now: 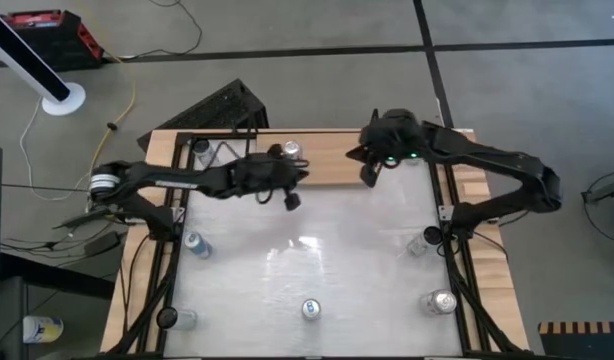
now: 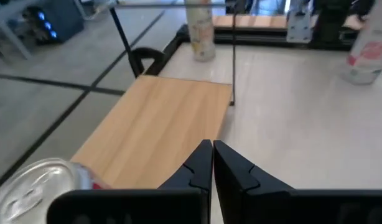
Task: Place canned beverage on shelf
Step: Put the left silver soda can on the shelf
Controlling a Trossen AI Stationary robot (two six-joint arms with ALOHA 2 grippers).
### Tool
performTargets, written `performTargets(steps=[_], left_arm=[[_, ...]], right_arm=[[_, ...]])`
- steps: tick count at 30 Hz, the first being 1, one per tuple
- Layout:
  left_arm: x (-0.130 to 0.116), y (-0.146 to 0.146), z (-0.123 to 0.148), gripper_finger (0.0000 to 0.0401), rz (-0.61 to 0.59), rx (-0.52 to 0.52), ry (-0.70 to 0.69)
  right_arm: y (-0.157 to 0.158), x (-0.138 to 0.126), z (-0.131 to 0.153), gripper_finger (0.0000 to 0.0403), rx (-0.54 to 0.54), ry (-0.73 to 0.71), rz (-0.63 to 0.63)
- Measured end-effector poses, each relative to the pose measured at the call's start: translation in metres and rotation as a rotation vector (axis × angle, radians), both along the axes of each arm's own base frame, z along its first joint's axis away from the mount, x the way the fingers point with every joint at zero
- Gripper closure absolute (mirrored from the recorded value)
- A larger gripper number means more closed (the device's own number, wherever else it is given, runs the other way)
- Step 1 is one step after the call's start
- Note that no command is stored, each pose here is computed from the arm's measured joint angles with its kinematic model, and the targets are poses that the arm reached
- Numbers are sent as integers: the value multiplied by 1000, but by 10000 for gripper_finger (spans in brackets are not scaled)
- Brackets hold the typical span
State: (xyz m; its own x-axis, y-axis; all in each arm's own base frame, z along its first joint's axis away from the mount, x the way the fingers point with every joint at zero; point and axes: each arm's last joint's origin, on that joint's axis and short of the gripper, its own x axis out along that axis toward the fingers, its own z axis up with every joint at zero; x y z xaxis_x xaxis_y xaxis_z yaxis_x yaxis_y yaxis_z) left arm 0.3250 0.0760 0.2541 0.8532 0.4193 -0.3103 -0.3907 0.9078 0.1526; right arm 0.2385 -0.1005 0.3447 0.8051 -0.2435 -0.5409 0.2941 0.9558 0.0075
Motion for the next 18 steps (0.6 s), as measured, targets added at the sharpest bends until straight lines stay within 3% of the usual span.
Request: performTargets(steps=[9, 18], left_arm=[[42, 20, -11, 401, 128, -2, 143], [45, 28, -12, 401, 283, 10, 212]], right_arm=[[4, -36, -15, 377, -19, -39, -52], [4, -42, -14, 374, -27, -58, -60]])
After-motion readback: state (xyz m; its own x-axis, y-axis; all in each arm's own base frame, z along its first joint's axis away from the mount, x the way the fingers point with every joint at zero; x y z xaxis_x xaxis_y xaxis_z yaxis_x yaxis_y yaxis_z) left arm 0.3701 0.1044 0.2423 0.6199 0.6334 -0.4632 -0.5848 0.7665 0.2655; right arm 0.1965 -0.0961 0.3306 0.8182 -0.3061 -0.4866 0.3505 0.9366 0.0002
